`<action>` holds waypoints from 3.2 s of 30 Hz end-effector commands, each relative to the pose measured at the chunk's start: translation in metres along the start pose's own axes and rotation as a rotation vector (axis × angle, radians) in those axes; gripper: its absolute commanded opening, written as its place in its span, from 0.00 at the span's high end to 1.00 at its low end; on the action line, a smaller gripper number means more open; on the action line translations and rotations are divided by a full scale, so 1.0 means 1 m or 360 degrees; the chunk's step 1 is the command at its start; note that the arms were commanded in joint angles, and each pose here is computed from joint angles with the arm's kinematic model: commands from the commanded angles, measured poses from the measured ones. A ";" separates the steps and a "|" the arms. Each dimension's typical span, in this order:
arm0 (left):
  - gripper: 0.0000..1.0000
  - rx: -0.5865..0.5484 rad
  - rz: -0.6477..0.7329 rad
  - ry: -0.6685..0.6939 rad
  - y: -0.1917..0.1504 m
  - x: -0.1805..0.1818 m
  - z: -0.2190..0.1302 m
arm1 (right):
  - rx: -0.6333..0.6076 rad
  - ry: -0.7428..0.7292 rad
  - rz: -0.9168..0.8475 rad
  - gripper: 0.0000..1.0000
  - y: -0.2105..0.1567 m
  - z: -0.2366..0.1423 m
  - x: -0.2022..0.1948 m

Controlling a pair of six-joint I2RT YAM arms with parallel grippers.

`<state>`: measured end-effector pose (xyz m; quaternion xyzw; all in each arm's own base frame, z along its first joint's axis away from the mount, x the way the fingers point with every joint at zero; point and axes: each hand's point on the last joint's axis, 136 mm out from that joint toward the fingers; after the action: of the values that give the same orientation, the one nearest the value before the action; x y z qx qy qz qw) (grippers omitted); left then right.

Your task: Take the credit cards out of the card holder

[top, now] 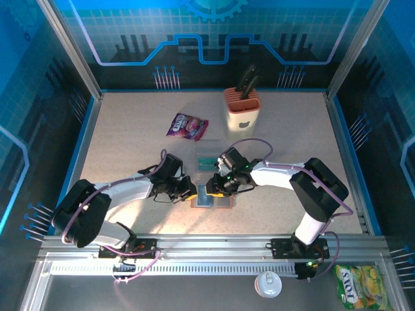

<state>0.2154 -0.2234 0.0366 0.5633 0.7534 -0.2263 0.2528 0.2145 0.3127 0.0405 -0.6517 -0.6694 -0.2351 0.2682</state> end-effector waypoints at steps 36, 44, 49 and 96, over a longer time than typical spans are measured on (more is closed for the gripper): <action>0.93 0.0076 -0.0066 0.0105 -0.008 0.018 0.014 | 0.0105 0.0094 0.0019 0.77 -0.006 0.017 0.006; 0.92 0.0080 -0.0072 0.0111 -0.008 0.020 0.015 | 0.0117 0.0012 0.0054 0.71 -0.009 0.019 -0.006; 0.92 0.0079 -0.0072 0.0120 -0.008 0.022 0.015 | 0.0061 -0.0136 0.0007 0.68 -0.003 0.007 -0.011; 0.91 0.0077 0.0064 0.0029 0.004 -0.029 0.004 | -0.0015 -0.0063 0.0046 0.67 -0.009 -0.024 -0.016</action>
<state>0.2303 -0.2404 0.0508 0.5707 0.7501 -0.2254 0.2467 0.2091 0.2965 0.0516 -0.6598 -0.6639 -0.2319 0.2649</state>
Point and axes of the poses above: each hand's point on the last joint's axis, 136 mm out from that joint toward the fingers, its own z axis out along the fingers, its own x axis along the line the jaws close on, y = z × x, and after that the axes turned 3 degrees about z, right-handed
